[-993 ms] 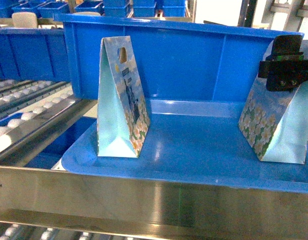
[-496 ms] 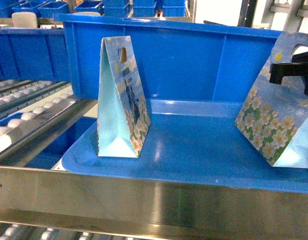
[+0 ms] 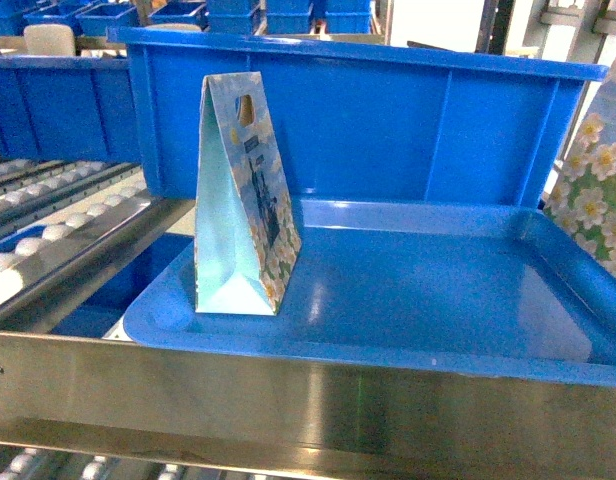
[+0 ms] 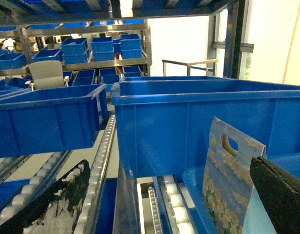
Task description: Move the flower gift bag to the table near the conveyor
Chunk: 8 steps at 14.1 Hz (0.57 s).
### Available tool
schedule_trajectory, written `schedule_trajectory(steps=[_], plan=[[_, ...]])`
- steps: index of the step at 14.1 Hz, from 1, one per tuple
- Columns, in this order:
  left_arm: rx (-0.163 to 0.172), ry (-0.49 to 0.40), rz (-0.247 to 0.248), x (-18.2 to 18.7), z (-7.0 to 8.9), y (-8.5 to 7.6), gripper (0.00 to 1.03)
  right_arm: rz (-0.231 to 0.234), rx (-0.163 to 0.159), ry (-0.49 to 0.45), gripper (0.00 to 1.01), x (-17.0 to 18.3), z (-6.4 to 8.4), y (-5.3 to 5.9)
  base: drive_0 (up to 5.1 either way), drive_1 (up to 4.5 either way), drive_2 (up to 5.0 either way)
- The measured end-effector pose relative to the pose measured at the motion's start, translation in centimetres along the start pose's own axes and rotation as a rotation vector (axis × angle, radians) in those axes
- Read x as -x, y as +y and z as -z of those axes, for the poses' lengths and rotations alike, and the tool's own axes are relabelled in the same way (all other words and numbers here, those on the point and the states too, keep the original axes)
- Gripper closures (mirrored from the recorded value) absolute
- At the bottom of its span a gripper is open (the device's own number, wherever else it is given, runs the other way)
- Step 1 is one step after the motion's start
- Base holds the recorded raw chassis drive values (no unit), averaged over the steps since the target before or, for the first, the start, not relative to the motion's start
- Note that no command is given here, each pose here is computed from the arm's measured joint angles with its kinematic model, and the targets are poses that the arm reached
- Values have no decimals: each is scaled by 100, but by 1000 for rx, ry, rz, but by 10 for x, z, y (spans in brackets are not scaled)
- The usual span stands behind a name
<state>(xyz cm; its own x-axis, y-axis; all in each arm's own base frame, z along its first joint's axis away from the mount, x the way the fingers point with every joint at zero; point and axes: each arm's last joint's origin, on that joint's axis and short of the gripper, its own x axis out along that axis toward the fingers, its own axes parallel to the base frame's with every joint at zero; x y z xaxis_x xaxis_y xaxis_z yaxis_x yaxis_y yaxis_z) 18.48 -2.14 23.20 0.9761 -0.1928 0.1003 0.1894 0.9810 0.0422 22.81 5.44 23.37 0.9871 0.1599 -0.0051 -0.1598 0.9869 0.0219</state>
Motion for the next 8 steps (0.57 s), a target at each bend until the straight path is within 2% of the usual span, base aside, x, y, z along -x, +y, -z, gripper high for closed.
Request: schedule_trajectory(steps=[2, 4, 5, 6, 8], plan=[[0, 0, 0, 0, 0, 0, 5, 12, 7, -34, 99, 21, -10, -8, 0, 0, 0], [0, 0, 0, 0, 0, 0, 5, 56, 13, -109, 99, 46, -25, -21, 0, 0, 0], [0, 0, 0, 0, 0, 0, 5, 90, 17, -144, 99, 58, -28, -29, 0, 0, 0], [0, 0, 0, 0, 0, 0, 5, 118, 28, -161, 99, 67, -26, -33, 0, 0, 0], [0, 0, 0, 0, 0, 0, 5, 138, 48, -144, 99, 81, -16, -38, 0, 0, 0]])
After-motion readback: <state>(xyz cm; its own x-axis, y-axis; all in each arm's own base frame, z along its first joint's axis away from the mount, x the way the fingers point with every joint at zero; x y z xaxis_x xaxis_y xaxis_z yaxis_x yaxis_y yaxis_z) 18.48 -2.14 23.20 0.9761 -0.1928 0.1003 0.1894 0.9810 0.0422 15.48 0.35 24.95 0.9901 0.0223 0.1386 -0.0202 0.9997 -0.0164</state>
